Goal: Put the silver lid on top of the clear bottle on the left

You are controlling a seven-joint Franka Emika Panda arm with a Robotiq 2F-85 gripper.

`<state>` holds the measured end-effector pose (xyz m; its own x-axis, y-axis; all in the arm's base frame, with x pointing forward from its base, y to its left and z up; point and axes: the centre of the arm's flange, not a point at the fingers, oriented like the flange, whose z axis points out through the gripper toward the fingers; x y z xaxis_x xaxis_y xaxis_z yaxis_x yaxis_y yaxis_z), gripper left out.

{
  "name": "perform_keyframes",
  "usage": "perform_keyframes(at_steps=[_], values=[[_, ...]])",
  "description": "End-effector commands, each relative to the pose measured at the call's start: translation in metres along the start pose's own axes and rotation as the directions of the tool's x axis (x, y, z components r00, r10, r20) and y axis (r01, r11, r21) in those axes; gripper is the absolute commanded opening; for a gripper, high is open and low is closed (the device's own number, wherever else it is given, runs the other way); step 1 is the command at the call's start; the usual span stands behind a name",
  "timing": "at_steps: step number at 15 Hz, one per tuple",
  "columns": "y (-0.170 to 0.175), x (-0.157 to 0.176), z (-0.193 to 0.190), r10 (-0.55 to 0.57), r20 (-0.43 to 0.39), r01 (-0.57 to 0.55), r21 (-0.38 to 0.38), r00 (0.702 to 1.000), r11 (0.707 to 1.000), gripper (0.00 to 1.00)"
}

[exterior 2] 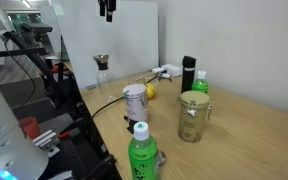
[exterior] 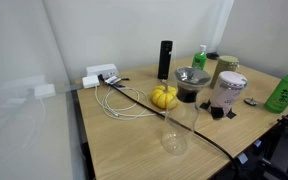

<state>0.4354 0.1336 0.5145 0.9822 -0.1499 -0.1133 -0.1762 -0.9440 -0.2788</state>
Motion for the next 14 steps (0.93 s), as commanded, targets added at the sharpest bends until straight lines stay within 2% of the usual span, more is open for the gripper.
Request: perform_keyframes(at_steps=[1, 4, 7, 10, 13, 14], values=[[0.000, 0.000, 0.000, 0.000, 0.000, 0.000, 0.000, 1.000, 1.000, 1.00], [0.022, -0.006, -0.001, 0.102, -0.066, -0.104, -0.026, 0.993, 0.994, 1.00], [0.068, -0.018, -0.004, 0.268, -0.122, -0.277, -0.066, 0.956, 0.959, 1.00], [0.111, -0.045, -0.007, 0.437, -0.136, -0.450, -0.090, 0.889, 0.889, 1.00], [0.135, -0.075, -0.004, 0.592, -0.148, -0.606, -0.082, 0.792, 0.791, 1.00], [0.128, -0.054, -0.006, 0.524, -0.116, -0.535, -0.090, 0.843, 0.840, 1.00]])
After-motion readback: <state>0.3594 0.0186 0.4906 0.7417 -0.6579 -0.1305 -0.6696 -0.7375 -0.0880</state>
